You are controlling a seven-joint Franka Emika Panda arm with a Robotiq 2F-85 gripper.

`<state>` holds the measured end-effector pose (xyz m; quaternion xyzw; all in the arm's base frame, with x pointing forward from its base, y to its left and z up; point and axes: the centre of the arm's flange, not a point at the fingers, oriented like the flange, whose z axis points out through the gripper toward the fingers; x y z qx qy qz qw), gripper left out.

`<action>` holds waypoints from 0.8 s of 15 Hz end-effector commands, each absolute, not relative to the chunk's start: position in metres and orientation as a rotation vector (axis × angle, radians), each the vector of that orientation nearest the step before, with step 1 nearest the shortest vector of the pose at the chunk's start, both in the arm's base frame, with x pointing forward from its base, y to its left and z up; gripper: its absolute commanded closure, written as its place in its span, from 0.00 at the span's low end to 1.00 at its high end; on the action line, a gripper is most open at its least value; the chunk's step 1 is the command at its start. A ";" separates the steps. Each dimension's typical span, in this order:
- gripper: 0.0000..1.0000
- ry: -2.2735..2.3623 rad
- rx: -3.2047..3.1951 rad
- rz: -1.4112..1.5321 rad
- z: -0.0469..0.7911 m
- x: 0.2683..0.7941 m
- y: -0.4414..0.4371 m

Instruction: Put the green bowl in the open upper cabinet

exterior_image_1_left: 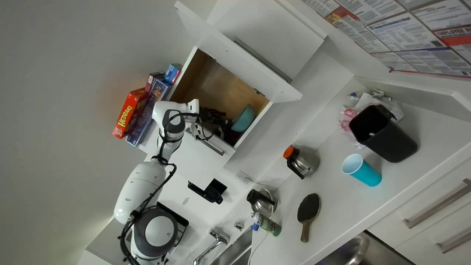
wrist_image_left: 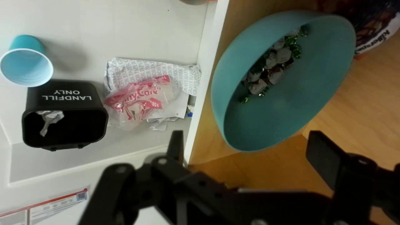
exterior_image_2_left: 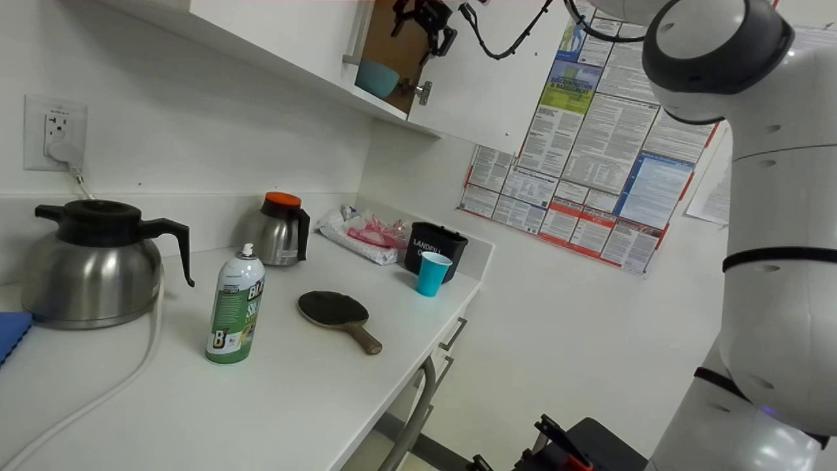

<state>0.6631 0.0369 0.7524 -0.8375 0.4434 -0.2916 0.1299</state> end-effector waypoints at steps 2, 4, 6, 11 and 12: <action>0.00 1.327 -2.521 -0.820 0.733 0.580 0.004; 0.00 1.363 -2.612 -0.783 0.712 0.570 -0.008; 0.00 1.388 -2.698 -0.725 0.685 0.563 -0.018; 0.00 1.339 -2.854 -0.554 0.612 0.535 -0.037; 0.00 1.327 -2.878 -0.522 0.599 0.527 -0.039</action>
